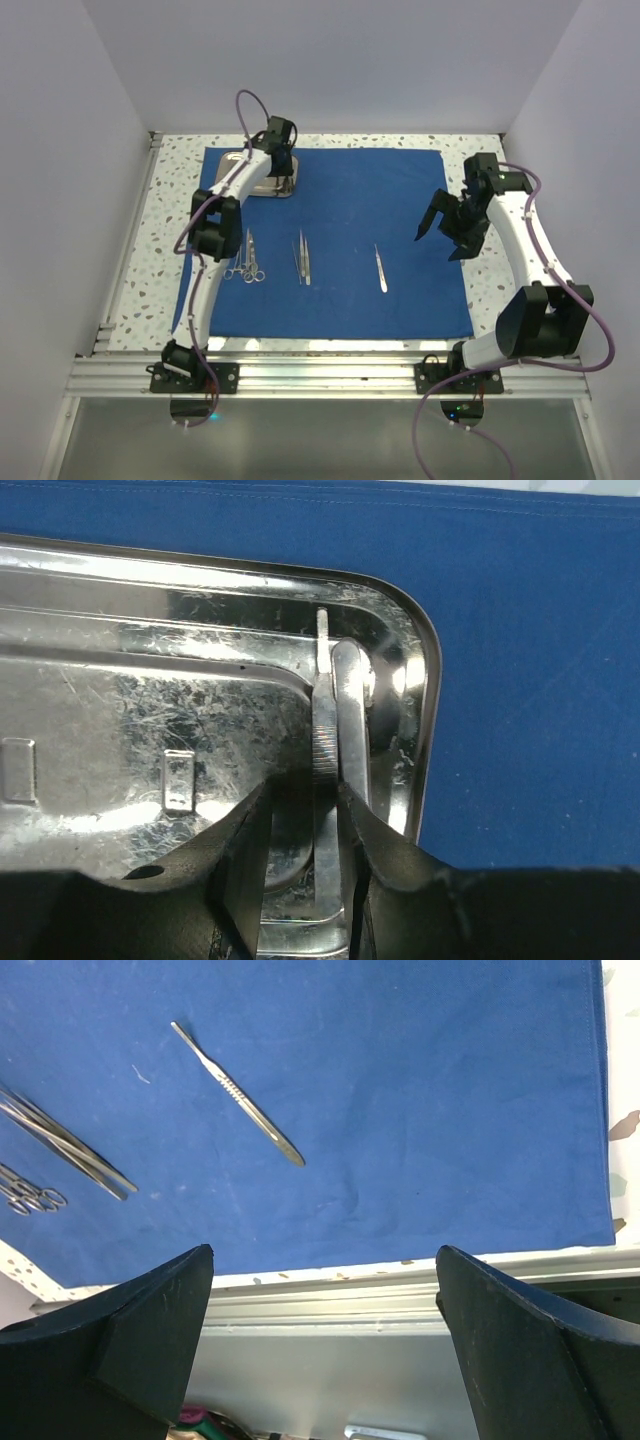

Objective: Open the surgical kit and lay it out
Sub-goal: Pick up the medical item from the container.

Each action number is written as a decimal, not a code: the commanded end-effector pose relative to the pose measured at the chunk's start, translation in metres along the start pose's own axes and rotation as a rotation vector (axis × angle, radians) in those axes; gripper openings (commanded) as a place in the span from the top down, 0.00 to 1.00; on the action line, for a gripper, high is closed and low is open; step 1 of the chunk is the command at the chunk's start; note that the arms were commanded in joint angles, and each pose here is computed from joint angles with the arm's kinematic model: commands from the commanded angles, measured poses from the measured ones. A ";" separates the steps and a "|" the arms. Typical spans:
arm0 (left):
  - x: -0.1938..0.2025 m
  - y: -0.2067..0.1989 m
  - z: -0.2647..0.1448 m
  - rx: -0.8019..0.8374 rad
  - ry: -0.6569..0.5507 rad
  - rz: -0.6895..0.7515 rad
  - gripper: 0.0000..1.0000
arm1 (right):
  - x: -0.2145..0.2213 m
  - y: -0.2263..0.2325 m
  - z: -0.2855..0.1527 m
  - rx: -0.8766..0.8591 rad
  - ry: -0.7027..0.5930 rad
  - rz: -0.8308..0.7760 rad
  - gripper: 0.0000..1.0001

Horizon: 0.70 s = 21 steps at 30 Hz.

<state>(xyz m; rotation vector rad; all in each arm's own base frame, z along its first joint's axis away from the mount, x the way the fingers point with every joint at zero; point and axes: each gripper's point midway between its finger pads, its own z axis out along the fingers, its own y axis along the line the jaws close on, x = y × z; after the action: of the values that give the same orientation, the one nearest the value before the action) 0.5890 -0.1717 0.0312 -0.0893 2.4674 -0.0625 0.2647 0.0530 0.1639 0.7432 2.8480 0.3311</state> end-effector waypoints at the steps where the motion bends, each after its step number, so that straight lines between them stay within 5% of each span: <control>1: 0.053 0.034 0.014 -0.137 0.183 0.088 0.64 | -0.005 0.004 -0.006 -0.028 -0.024 -0.024 0.03; 10: 0.124 0.068 0.015 -0.209 0.414 0.156 0.69 | 0.002 0.006 0.000 -0.060 -0.003 -0.018 0.03; 21: 0.109 0.040 -0.011 -0.046 0.350 0.087 0.75 | 0.007 0.005 -0.003 -0.071 -0.009 -0.021 0.03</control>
<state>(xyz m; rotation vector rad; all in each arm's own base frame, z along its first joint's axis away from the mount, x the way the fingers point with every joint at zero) 0.5522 -0.1591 0.0257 -0.0210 2.5547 -0.0121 0.2607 0.0574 0.1570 0.7381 2.8591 0.3773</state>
